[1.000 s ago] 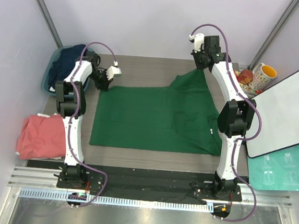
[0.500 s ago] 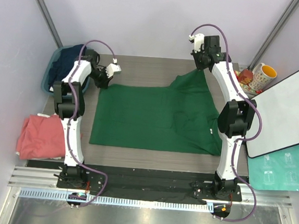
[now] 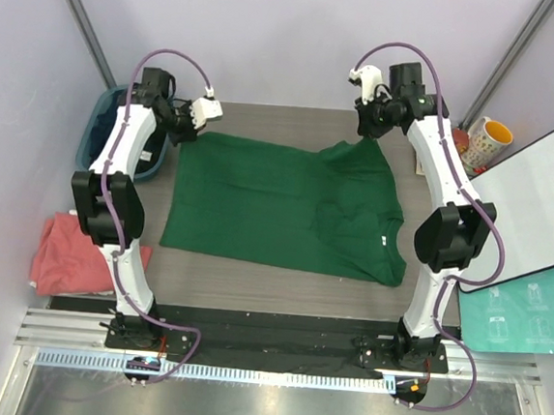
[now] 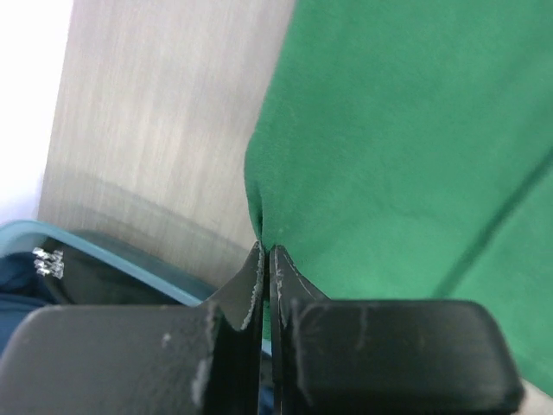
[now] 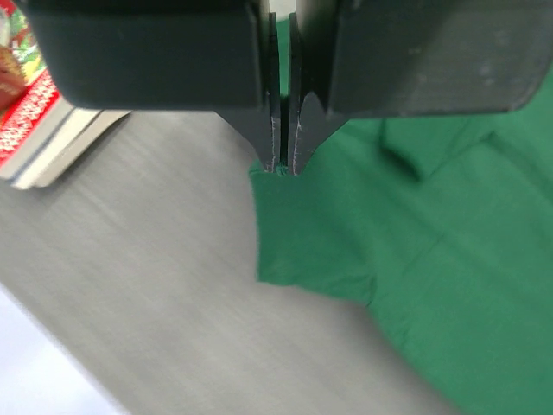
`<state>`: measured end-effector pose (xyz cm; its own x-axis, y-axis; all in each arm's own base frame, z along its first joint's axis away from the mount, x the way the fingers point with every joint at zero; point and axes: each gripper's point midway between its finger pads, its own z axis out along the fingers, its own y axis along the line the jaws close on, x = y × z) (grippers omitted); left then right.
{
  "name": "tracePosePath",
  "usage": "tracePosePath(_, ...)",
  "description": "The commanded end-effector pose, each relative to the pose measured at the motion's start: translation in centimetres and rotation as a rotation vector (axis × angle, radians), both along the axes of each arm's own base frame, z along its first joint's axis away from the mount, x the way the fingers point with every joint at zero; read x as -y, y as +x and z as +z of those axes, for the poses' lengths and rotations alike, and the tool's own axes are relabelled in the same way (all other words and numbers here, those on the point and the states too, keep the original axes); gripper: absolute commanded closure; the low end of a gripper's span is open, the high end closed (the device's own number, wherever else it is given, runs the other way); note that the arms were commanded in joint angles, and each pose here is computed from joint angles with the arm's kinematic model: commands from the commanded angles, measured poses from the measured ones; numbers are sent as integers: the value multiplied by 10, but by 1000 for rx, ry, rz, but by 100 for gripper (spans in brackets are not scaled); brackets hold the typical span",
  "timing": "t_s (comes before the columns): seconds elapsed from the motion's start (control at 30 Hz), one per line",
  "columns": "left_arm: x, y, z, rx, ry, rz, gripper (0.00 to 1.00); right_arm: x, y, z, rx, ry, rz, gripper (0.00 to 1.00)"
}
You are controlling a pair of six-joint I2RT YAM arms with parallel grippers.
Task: Fold and stack the t-shirts
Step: Grap the side of the flattened tshirt furthest away from the robot with both arms, then fold the other side of the tshirt into a rectangle
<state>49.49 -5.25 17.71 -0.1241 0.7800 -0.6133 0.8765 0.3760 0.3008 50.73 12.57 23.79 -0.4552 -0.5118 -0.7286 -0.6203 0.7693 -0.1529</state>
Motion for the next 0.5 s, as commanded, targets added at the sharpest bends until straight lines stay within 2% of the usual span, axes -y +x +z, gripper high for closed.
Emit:
tracePosePath(0.0, -9, -37, -5, -39, 92, -85, 100, -9, -56, 11, -105, 24, 151, 99)
tracePosePath(0.03, -11, -50, -16, -81, 109, -106, 100, -11, -65, 12, -116, 26, 188, 99)
tracePosePath(0.23, -33, -81, -46, -109, 267, -180, 100, -10, -118, 9, -231, 24, 295, 99)
tracePosePath(0.47, -38, -75, -52, -83, 290, -160, 100, 1, -169, 9, -341, -28, 386, 99)
